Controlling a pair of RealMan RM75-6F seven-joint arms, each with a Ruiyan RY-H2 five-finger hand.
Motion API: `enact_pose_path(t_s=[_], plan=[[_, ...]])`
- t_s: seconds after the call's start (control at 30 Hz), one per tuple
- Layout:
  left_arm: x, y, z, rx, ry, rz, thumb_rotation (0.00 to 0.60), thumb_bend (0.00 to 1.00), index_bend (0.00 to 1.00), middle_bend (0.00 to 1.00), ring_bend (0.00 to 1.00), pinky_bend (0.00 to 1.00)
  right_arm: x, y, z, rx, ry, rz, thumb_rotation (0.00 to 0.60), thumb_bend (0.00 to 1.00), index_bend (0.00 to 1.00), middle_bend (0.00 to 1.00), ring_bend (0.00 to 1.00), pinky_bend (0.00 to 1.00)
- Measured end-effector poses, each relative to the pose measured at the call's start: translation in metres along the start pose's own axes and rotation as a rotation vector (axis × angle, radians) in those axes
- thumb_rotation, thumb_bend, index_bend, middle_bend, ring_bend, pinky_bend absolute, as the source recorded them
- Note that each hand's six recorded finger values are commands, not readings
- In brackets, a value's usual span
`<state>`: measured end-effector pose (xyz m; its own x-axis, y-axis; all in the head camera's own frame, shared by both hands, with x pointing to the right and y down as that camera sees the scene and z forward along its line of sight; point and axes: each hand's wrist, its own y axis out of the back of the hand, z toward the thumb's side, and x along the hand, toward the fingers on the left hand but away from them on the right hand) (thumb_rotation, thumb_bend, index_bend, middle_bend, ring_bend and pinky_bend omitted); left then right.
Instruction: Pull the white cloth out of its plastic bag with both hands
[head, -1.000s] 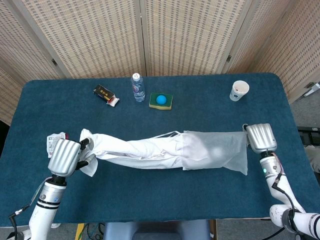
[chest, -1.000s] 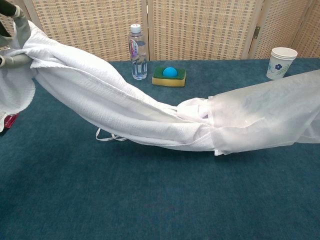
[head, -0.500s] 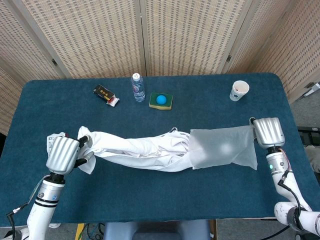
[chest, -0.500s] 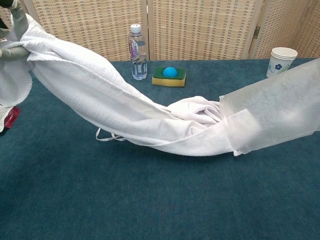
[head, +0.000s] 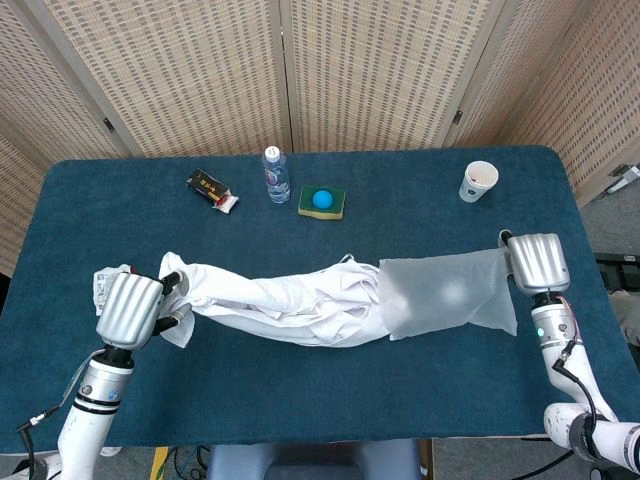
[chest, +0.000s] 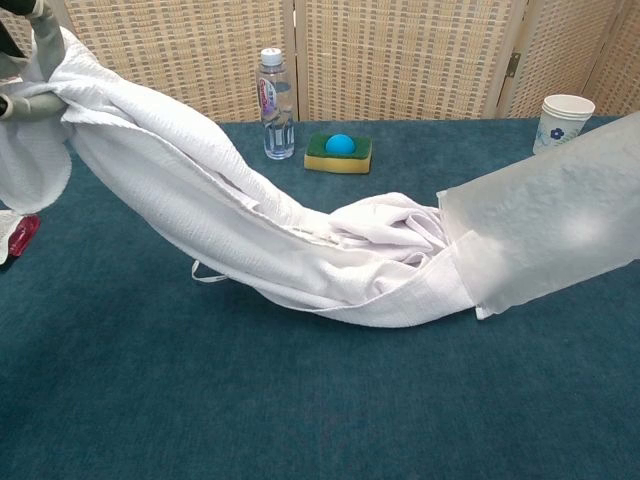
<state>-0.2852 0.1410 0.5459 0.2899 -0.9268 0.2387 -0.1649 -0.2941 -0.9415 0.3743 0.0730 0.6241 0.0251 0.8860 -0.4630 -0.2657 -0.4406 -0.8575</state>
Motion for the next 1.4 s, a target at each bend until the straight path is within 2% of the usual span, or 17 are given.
enact_pose_path(t_s=[0.33, 0.63, 0.7, 0.83, 0.9, 0.93, 1.0, 1.07, 1.17, 1.23, 1.37, 1.4], plan=[[-0.001, 0.006, -0.008, -0.010, 0.024, 0.013, 0.600, 0.58, 0.74, 1.00, 1.00, 1.00, 0.001, 0.002, -0.012, 0.005, -0.041, -0.014, 0.600, 0.53, 0.43, 1.00, 1.00, 1.00], [-0.002, 0.005, -0.005, -0.012, 0.015, 0.012, 0.600, 0.58, 0.72, 1.00, 1.00, 1.00, 0.002, 0.000, -0.009, -0.006, -0.035, -0.006, 0.600, 0.53, 0.43, 1.00, 1.00, 1.00], [-0.002, 0.005, -0.005, -0.015, 0.013, 0.011, 0.600, 0.58, 0.65, 1.00, 1.00, 1.00, 0.002, -0.002, -0.007, -0.019, -0.032, -0.002, 0.600, 0.51, 0.43, 1.00, 1.00, 1.00], [-0.003, 0.004, -0.005, -0.017, 0.010, -0.001, 0.600, 0.55, 0.37, 1.00, 0.99, 1.00, 0.003, -0.004, -0.004, -0.063, -0.027, 0.006, 0.600, 0.35, 0.41, 1.00, 1.00, 1.00], [-0.004, 0.005, -0.006, -0.012, 0.008, -0.010, 0.600, 0.42, 0.27, 1.00, 0.98, 1.00, 0.003, -0.005, -0.002, -0.085, -0.021, 0.007, 0.600, 0.25, 0.37, 0.99, 0.99, 1.00], [-0.004, 0.005, -0.006, -0.011, 0.007, -0.014, 0.600, 0.32, 0.21, 1.00, 0.97, 1.00, 0.004, -0.005, -0.001, -0.094, -0.018, 0.006, 0.600, 0.21, 0.35, 0.97, 0.97, 1.00], [-0.004, 0.006, -0.006, -0.009, 0.005, -0.023, 0.600, 0.16, 0.12, 1.00, 0.94, 1.00, 0.004, -0.004, 0.000, -0.113, -0.011, 0.005, 0.600, 0.17, 0.32, 0.91, 0.92, 0.98], [-0.004, 0.007, -0.006, -0.010, 0.003, -0.037, 0.600, 0.08, 0.06, 0.99, 0.90, 1.00, 0.004, -0.002, 0.002, -0.127, -0.004, 0.000, 0.600, 0.15, 0.30, 0.85, 0.87, 0.95], [-0.005, 0.008, -0.007, -0.008, -0.001, -0.059, 0.600, 0.02, 0.00, 0.90, 0.78, 1.00, 0.005, 0.001, 0.005, -0.148, 0.008, -0.008, 0.600, 0.13, 0.28, 0.79, 0.82, 0.90], [-0.006, 0.009, -0.007, -0.005, -0.004, -0.072, 0.600, 0.01, 0.00, 0.78, 0.71, 0.98, 0.006, 0.003, 0.008, -0.163, 0.018, -0.014, 0.600, 0.12, 0.28, 0.75, 0.78, 0.87], [-0.007, 0.011, -0.007, 0.006, -0.006, -0.076, 0.600, 0.01, 0.00, 0.47, 0.58, 0.89, 0.007, 0.007, 0.014, -0.199, 0.035, -0.020, 0.600, 0.09, 0.28, 0.62, 0.67, 0.82], [-0.007, 0.012, -0.008, 0.011, -0.004, -0.074, 0.600, 0.01, 0.00, 0.43, 0.56, 0.87, 0.008, 0.008, 0.016, -0.212, 0.042, -0.021, 0.600, 0.09, 0.28, 0.58, 0.64, 0.80]])
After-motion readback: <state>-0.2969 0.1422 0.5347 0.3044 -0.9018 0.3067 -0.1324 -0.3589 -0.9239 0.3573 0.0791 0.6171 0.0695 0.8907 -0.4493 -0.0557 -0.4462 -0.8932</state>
